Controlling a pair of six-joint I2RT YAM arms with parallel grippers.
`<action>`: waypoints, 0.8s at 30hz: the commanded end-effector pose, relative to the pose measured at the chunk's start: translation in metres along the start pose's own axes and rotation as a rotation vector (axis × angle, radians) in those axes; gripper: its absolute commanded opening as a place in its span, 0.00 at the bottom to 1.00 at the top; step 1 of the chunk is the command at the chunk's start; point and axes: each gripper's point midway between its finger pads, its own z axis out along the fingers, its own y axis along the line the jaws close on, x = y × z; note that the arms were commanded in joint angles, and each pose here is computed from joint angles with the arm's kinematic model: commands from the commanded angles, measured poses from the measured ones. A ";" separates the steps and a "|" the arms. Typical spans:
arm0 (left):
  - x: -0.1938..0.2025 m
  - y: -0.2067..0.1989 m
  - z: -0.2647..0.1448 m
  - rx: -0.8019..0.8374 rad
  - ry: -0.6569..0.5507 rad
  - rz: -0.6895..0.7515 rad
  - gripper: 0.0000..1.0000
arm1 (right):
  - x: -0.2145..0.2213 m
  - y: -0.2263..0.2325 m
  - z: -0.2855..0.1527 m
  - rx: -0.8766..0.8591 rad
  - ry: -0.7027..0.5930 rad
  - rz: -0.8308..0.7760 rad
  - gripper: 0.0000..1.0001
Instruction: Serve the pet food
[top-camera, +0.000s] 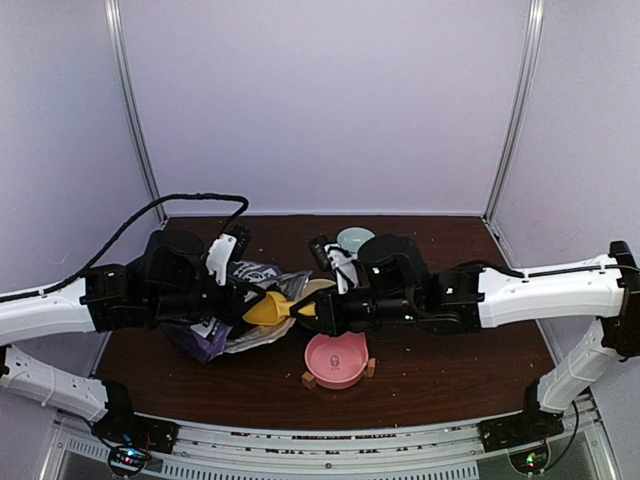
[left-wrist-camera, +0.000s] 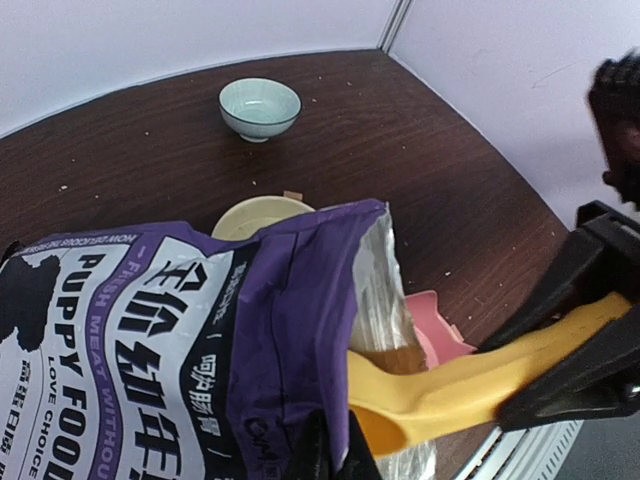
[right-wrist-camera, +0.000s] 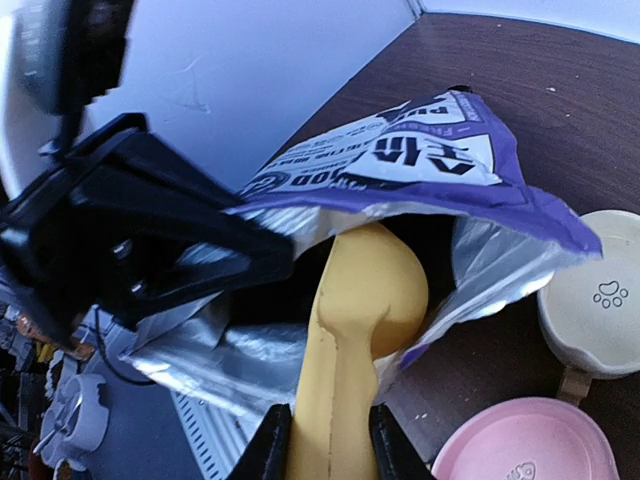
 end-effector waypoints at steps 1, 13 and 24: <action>-0.051 -0.029 -0.018 0.108 -0.159 0.011 0.00 | 0.002 -0.035 0.030 0.171 0.002 0.020 0.13; -0.065 -0.030 -0.037 0.095 -0.208 0.112 0.00 | 0.041 -0.088 0.025 0.391 0.077 -0.007 0.13; -0.053 -0.073 -0.002 0.306 -0.108 0.073 0.00 | 0.014 -0.093 0.064 0.437 -0.050 -0.088 0.13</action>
